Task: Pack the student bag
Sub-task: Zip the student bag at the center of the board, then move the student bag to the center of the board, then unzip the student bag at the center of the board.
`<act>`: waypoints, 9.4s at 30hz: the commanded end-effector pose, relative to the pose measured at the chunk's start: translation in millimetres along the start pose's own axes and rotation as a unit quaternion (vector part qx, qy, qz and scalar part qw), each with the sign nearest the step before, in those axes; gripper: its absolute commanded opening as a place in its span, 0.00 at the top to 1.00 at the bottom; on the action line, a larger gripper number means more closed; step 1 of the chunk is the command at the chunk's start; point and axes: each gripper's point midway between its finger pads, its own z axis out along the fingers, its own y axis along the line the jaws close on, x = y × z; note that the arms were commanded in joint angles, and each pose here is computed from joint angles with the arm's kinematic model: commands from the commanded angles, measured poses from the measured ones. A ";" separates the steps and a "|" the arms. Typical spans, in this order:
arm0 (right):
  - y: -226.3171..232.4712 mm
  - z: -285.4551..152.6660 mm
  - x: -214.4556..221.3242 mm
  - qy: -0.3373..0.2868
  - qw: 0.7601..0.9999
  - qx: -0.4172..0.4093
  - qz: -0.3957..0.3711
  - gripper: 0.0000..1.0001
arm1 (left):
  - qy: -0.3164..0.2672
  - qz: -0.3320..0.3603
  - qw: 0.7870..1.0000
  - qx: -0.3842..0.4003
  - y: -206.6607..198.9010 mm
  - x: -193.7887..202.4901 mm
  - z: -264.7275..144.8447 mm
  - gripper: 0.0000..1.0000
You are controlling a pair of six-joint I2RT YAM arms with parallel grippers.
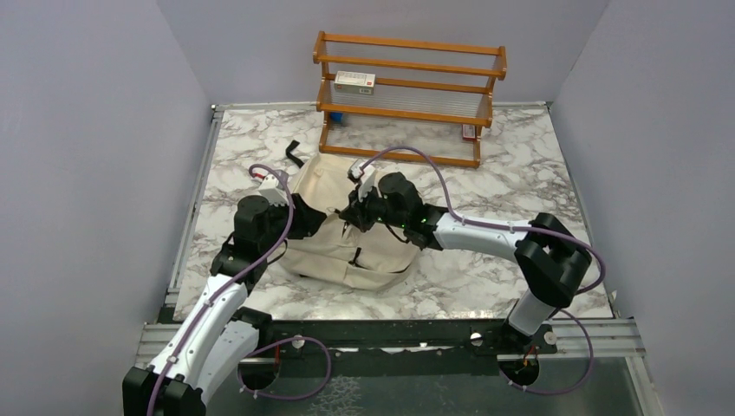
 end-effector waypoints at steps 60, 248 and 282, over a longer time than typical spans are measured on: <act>-3.3 -11.3 -102.6 -0.113 0.982 -0.026 0.151 0.99 | 0.098 0.162 0.982 0.006 -45.5 49.9 14.2 0.98; -169.5 -319.8 -50.1 -0.139 0.851 0.473 0.180 0.00 | -0.140 0.110 0.967 -0.182 39.7 -133.8 -9.3 0.27; -184.8 -122.6 -41.3 0.035 0.941 0.212 0.262 0.20 | -0.059 0.087 0.992 -0.071 8.4 -95.8 31.5 0.27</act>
